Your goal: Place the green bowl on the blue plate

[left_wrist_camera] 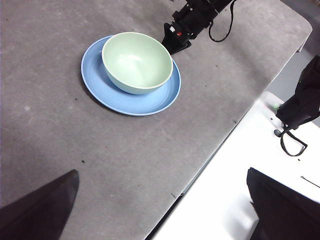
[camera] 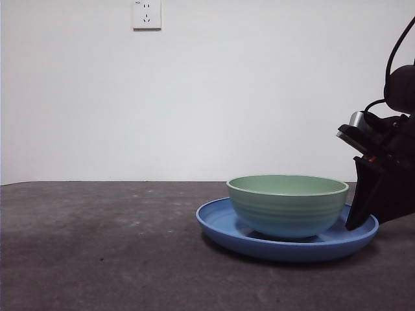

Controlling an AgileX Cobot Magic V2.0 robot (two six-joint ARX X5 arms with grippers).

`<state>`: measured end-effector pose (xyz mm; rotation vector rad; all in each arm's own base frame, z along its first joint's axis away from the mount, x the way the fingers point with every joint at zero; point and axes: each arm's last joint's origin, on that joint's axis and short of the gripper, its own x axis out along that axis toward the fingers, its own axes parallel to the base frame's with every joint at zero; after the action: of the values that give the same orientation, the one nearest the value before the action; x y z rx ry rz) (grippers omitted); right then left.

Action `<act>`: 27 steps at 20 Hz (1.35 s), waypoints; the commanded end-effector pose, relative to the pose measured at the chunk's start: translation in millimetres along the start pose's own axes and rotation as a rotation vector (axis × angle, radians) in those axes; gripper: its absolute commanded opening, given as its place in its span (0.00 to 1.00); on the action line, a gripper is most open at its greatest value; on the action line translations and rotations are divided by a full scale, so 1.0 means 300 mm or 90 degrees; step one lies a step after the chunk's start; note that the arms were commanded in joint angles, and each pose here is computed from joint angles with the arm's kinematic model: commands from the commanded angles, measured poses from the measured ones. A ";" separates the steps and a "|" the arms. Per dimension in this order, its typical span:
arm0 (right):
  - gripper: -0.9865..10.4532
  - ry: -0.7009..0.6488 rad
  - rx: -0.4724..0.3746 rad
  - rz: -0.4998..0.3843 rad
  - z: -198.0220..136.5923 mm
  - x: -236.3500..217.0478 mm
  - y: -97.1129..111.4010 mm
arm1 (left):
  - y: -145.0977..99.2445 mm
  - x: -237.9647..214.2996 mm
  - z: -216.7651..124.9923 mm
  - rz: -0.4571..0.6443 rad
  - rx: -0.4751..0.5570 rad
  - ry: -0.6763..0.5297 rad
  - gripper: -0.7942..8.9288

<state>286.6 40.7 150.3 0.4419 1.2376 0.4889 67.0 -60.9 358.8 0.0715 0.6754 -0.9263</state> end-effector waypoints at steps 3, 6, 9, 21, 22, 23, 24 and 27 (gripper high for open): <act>0.10 0.007 0.018 0.000 0.057 -0.022 0.045 | -0.004 -0.005 0.016 -0.006 0.005 -0.019 0.73; 0.10 0.026 -0.002 0.012 0.089 -0.037 0.119 | -0.004 -0.005 0.020 -0.006 0.007 -0.026 0.73; 0.10 0.027 -0.027 0.030 0.107 -0.021 0.207 | -0.004 -0.005 0.020 -0.006 0.008 -0.028 0.73; 0.10 0.077 -0.033 0.055 0.086 0.228 0.297 | -0.004 -0.005 0.019 -0.006 0.005 -0.024 0.73; 0.10 0.081 -0.025 0.052 0.085 0.240 0.290 | -0.004 -0.005 0.018 -0.006 0.004 -0.023 0.73; 0.10 0.082 -0.025 0.050 0.084 0.242 0.288 | -0.004 -0.005 0.018 -0.006 0.004 -0.023 0.73; 0.10 0.079 -0.026 0.048 0.086 0.242 0.289 | -0.004 -0.005 0.018 -0.006 0.004 -0.023 0.73; 0.23 0.077 -0.027 0.050 0.087 0.242 0.290 | -0.004 -0.005 0.013 -0.006 0.001 -0.014 0.73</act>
<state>315.7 148.3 149.7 0.4272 1.3336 0.6141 67.6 -61.3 359.8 0.0626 0.6649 -0.9254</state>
